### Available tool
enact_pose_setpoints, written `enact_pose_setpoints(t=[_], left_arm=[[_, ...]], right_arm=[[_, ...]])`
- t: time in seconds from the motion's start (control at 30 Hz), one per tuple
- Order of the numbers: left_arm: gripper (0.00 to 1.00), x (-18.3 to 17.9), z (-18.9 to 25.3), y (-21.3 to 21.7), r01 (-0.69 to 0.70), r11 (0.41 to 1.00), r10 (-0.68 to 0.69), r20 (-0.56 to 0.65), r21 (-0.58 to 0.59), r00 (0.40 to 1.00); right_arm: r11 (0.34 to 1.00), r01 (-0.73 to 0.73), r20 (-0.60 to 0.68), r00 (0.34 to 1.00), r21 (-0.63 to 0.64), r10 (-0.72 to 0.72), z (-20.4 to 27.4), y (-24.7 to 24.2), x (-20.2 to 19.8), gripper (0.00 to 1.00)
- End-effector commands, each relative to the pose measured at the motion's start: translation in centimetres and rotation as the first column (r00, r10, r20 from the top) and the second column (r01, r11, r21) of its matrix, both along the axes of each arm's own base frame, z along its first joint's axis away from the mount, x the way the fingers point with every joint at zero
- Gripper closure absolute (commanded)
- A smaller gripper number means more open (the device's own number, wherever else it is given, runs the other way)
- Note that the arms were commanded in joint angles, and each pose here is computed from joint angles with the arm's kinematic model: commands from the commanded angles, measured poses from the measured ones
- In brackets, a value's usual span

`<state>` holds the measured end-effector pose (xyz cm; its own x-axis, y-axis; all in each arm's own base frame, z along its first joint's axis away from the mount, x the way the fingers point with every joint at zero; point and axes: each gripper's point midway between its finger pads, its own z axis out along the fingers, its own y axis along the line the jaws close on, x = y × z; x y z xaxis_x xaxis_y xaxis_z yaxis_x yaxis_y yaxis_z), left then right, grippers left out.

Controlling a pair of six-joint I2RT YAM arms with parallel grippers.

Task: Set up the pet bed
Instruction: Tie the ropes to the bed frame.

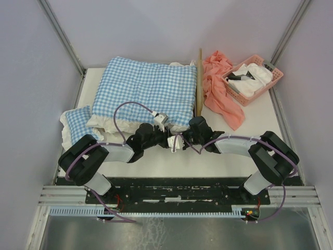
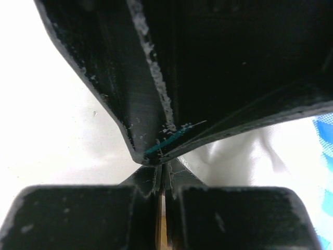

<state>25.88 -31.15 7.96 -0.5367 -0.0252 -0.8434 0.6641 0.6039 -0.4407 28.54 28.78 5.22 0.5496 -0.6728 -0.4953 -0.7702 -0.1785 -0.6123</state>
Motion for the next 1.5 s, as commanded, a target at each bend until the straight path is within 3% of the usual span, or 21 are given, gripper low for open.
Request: enact_pose_setpoints(t=[0.0, 0.5, 0.57, 0.63, 0.67, 0.73, 0.8, 0.87, 1.0, 1.17, 1.3, 1.47], left_arm=[[0.58, 0.3, 1.0, -0.9, 0.05, 0.999, -0.049, 0.045, -0.002, 0.998], [0.61, 1.2, 1.4, -1.2, 0.041, 0.999, -0.041, 0.053, 0.0, 0.998], [0.72, 1.4, 1.6, -1.2, 0.039, 0.999, -0.039, 0.054, -0.005, 0.998], [0.91, 1.6, 1.8, -1.2, 0.033, 0.999, -0.032, 0.054, -0.011, 0.998], [0.96, 1.8, 2.0, -1.1, 0.028, 0.999, -0.027, 0.054, -0.017, 0.998], [0.97, 1.9, 2.4, -1.1, 0.021, 0.999, -0.019, 0.055, -0.036, 0.998], [0.97, 1.8, 2.9, -1.4, 0.028, 0.998, -0.025, 0.05, -0.058, 0.998], [0.97, 1.8, 3.1, -1.5, 0.031, 0.997, -0.028, 0.043, -0.069, 0.999], [0.97, 2.0, 3.2, -1.3, 0.01, 0.997, -0.007, 0.031, -0.074, 0.999], [0.97, 1.9, 3.2, -1.2, -0.001, 0.996, 0.001, -0.004, -0.087, 1.0], [0.97, 1.8, 3.9, -1.1, -0.008, 0.994, 0.006, -0.014, -0.113, 1.0], [0.97, 2.0, 4.4, -0.8, -0.024, 0.994, 0.019, -0.043, -0.111, 0.999]], right_arm=[[0.996, -0.035, 0.065, 0.997, 0.086, 0.029, 3.4, 2.0, 1.1, 0.98], [0.995, -0.068, 0.058, 0.996, 0.068, 0.064, 3.6, 1.9, 0.6, 0.98], [0.996, -0.074, 0.053, 0.996, 0.054, 0.072, 3.2, 1.8, 0.5, 0.98], [0.995, -0.087, 0.046, 0.995, 0.046, 0.085, 3.1, 1.8, 0.3, 0.98], [0.995, -0.092, 0.044, 0.995, 0.047, 0.09, 3.1, 1.8, 0.2, 0.97], [0.994, -0.094, 0.055, 0.994, 0.049, 0.092, 3.4, 1.7, 0.1, 0.89], [0.996, -0.085, 0.069, 0.994, 0.038, 0.082, 3.7, 1.3, 0.2, 0.69], [0.997, -0.08, 0.087, 0.993, 0.021, 0.078, 4.3, 0.7, 0.0, 0.63], [0.996, -0.082, 0.163, 0.983, -0.03, 0.086, 5.3, -0.6, -0.8, 0.61], [0.97, -0.093, 0.341, 0.925, -0.224, 0.167, 4.4, -1.7, -1.7, 0.57], [0.939, -0.081, 0.39, 0.895, -0.336, 0.217, 3.2, -2.0, -2.2, 0.58], [0.913, -0.037, 0.527, 0.807, -0.407, 0.268, 2.8, -1.4, -1.4, 0.58]])
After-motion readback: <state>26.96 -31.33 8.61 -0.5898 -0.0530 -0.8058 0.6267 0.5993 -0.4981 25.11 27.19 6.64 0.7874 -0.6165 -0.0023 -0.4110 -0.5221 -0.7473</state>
